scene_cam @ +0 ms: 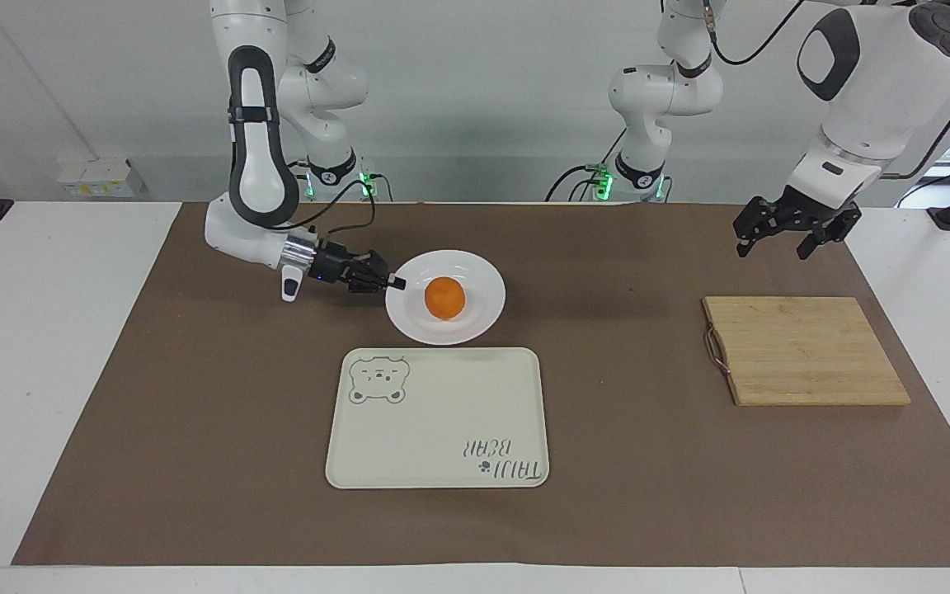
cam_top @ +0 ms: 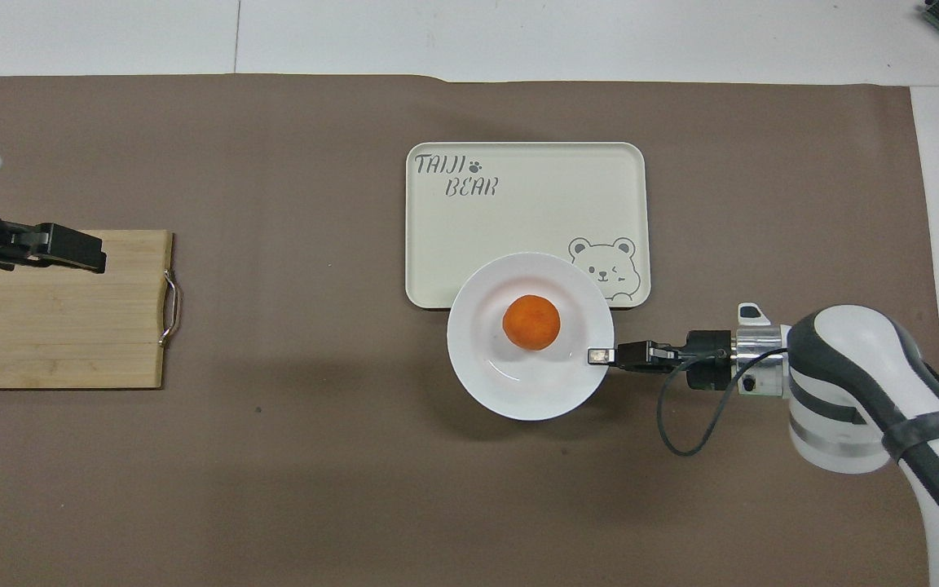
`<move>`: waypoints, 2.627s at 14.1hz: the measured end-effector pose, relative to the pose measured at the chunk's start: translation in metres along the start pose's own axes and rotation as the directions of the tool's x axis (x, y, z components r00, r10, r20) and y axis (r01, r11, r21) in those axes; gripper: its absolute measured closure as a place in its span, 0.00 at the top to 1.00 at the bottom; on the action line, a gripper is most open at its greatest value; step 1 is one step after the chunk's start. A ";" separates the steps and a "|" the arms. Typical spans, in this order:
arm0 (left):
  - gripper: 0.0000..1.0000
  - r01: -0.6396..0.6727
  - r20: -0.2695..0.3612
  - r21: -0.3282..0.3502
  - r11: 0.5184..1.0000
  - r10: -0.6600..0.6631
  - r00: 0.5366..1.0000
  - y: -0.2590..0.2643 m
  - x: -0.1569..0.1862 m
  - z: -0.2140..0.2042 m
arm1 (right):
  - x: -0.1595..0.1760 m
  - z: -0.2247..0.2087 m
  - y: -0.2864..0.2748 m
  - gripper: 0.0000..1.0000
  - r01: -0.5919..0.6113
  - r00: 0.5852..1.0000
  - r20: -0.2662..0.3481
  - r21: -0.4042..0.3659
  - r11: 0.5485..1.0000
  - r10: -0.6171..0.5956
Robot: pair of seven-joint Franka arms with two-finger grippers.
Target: Place orange and plate with both arms
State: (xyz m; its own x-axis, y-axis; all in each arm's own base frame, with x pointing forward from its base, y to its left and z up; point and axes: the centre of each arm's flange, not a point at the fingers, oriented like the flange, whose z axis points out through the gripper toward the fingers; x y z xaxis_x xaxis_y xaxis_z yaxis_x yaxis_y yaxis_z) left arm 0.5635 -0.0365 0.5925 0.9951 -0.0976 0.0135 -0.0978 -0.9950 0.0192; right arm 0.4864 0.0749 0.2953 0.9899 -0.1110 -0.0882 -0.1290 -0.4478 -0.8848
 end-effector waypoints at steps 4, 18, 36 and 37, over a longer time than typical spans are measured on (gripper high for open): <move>1.00 0.000 0.000 0.000 1.000 0.000 1.000 0.000 0.000 0.000 | 0.049 -0.001 -0.019 0.04 -0.058 0.998 -0.025 -0.002 0.998 0.058; 1.00 0.000 0.000 0.000 1.000 0.000 1.000 0.000 0.000 0.000 | 0.154 0.040 -0.007 0.04 -0.116 0.989 -0.108 -0.107 0.987 0.104; 1.00 0.001 0.000 0.000 1.000 -0.001 1.000 0.000 0.000 0.000 | 0.137 0.035 0.015 0.33 -0.062 0.998 -0.034 -0.189 0.980 0.057; 1.00 0.001 0.000 0.000 1.000 -0.001 1.000 0.000 0.000 0.000 | 0.138 0.032 0.014 0.43 -0.055 0.998 -0.033 -0.197 0.979 0.049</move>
State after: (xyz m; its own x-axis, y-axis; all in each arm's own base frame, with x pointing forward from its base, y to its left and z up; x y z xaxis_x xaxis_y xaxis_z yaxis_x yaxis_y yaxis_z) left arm 0.5635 -0.0364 0.5924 0.9952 -0.0970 0.0133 -0.0972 -0.9951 0.0192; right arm 0.6234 0.0818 0.2561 0.9798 -0.1624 -0.1163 -0.1921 -0.6072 -0.7710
